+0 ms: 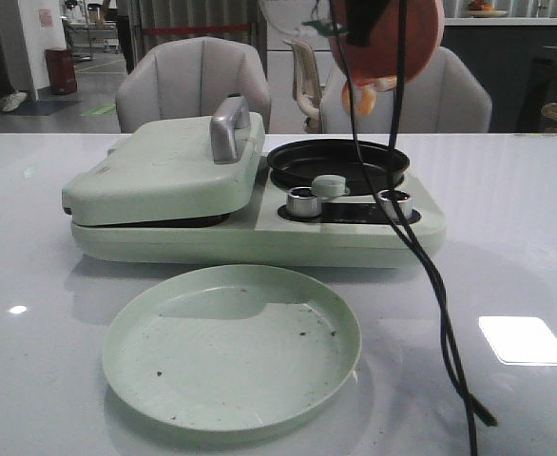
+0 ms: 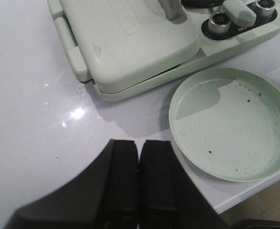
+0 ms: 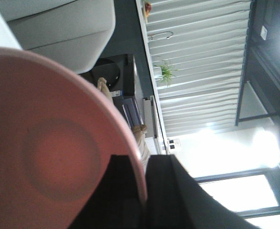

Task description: Make breakfast with bread and shrimp

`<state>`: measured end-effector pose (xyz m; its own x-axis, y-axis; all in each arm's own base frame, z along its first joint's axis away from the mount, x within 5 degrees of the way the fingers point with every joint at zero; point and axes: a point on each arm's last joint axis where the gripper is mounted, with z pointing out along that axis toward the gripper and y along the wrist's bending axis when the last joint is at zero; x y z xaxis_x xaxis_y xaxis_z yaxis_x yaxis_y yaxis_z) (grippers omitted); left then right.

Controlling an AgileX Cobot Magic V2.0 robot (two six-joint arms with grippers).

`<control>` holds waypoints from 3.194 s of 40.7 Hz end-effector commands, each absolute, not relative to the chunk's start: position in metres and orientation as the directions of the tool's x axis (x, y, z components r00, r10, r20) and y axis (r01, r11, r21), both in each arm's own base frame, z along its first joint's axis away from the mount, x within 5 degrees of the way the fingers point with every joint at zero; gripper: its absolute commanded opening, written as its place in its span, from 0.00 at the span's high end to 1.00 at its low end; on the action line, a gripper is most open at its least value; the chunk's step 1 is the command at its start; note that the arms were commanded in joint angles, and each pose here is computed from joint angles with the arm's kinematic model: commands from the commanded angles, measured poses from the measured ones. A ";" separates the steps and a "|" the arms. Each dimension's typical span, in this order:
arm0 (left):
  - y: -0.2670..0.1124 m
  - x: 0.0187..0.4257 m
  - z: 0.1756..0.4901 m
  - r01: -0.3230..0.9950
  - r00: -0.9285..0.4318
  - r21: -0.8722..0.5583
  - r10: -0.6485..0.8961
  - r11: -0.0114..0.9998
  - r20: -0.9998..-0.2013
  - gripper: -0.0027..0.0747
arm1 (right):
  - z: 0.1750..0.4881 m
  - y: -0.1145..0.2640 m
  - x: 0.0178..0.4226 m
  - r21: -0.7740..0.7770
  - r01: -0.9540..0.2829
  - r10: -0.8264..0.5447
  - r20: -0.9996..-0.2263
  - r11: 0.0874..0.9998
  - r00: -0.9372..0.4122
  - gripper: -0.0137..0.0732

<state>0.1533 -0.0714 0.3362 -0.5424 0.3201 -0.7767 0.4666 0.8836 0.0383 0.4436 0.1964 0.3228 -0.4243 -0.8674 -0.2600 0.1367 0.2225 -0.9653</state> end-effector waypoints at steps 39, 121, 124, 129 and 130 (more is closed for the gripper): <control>-0.074 0.157 0.343 0.463 -0.461 0.041 0.280 0.886 -0.842 0.84 | 0.403 0.143 0.399 -0.775 0.256 -0.529 -0.594 0.577 -0.607 0.79; -0.074 0.158 0.345 0.461 -0.440 0.047 0.274 0.886 -0.855 0.84 | 0.332 0.036 0.243 0.028 -0.205 -0.141 -0.631 0.978 -0.763 0.35; -0.074 0.158 0.345 0.461 -0.440 0.047 0.274 0.886 -0.855 0.84 | 0.334 0.041 0.223 0.012 -0.243 -0.184 -0.618 0.970 -0.764 0.35; -0.074 0.158 0.345 0.461 -0.440 0.047 0.274 0.886 -0.855 0.84 | 0.334 0.035 0.193 0.022 -0.210 -0.149 -0.631 0.977 -0.761 0.35; -0.074 0.158 0.345 0.461 -0.440 0.047 0.274 0.886 -0.855 0.84 | 0.334 0.034 0.186 0.020 -0.202 -0.142 -0.643 0.979 -0.753 0.35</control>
